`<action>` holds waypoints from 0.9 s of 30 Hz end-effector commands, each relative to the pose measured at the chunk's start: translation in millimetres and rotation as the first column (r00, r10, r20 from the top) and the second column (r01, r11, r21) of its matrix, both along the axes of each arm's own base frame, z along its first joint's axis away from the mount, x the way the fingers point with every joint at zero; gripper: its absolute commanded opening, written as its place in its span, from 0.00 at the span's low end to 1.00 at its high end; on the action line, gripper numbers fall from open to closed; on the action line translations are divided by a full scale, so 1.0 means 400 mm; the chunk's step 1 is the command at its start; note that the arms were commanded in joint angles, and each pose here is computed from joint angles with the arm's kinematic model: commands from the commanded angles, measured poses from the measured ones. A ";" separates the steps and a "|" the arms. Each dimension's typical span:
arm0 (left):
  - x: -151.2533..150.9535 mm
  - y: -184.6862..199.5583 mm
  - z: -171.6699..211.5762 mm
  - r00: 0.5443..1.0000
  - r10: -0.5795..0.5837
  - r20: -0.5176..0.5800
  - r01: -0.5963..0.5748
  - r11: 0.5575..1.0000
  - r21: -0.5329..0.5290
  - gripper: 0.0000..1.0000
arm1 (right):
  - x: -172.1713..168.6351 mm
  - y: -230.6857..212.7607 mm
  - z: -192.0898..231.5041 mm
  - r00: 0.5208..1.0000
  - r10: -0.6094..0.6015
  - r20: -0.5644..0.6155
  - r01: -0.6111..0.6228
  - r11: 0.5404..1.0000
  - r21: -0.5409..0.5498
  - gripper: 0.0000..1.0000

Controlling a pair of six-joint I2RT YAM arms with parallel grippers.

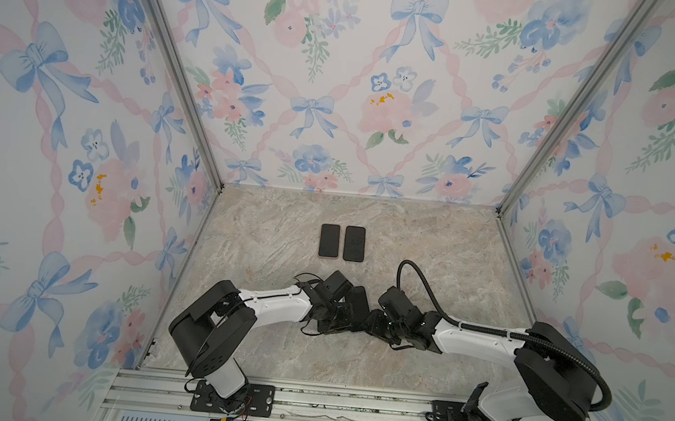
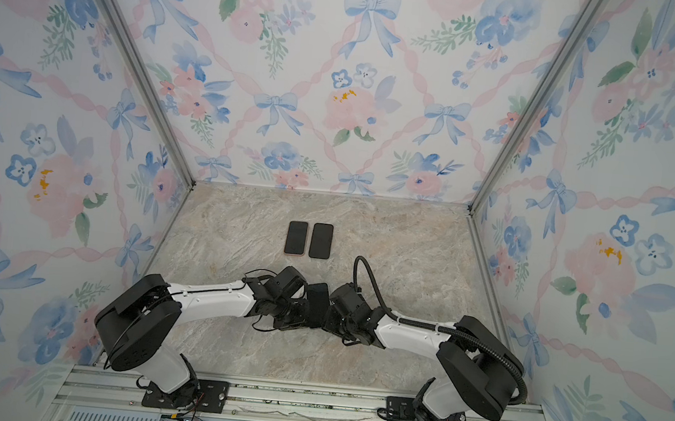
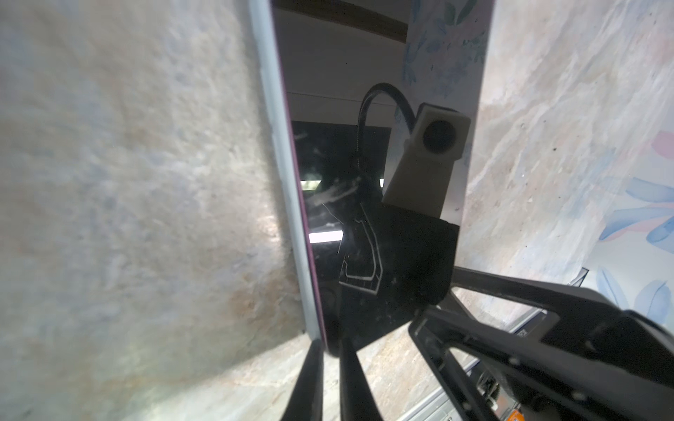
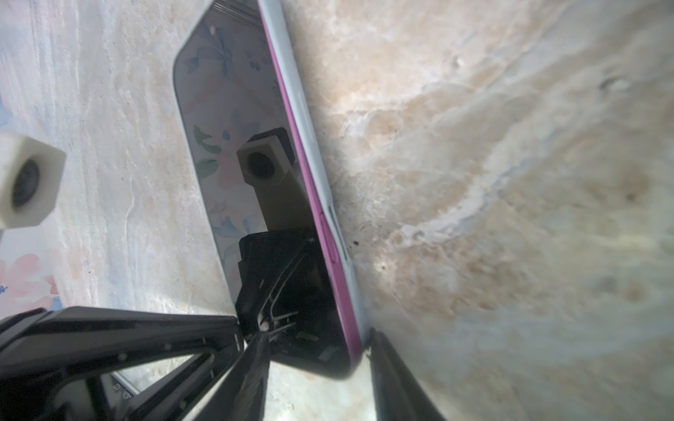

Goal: Put the phone into the phone case

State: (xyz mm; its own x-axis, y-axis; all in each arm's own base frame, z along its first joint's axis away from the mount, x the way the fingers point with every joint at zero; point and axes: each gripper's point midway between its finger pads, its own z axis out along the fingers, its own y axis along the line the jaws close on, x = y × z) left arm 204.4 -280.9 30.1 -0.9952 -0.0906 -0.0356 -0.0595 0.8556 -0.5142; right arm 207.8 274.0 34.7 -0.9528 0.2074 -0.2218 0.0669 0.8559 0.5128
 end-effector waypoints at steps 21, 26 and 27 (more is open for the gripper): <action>-0.012 0.047 -0.065 0.999 -0.051 -0.006 0.052 0.995 0.085 0.16 | 0.017 -0.019 0.046 0.992 0.112 0.053 -0.107 0.991 -0.082 0.51; -0.012 0.043 -0.063 0.998 -0.060 -0.005 0.060 0.995 0.082 0.16 | 0.019 -0.019 0.056 0.990 0.125 0.061 -0.119 0.988 -0.094 0.51; -0.011 0.040 -0.056 0.998 -0.061 -0.002 0.061 0.995 0.075 0.16 | 0.018 -0.019 0.057 0.990 0.126 0.060 -0.120 0.988 -0.094 0.52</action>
State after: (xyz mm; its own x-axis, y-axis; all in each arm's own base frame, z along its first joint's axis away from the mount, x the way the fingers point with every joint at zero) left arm 208.1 -271.9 22.5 -0.9965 -0.0558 -0.0630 -0.0171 0.8674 -0.4973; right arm 211.0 264.5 53.1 -0.9526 0.0819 -0.2929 -0.0593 0.8945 0.4432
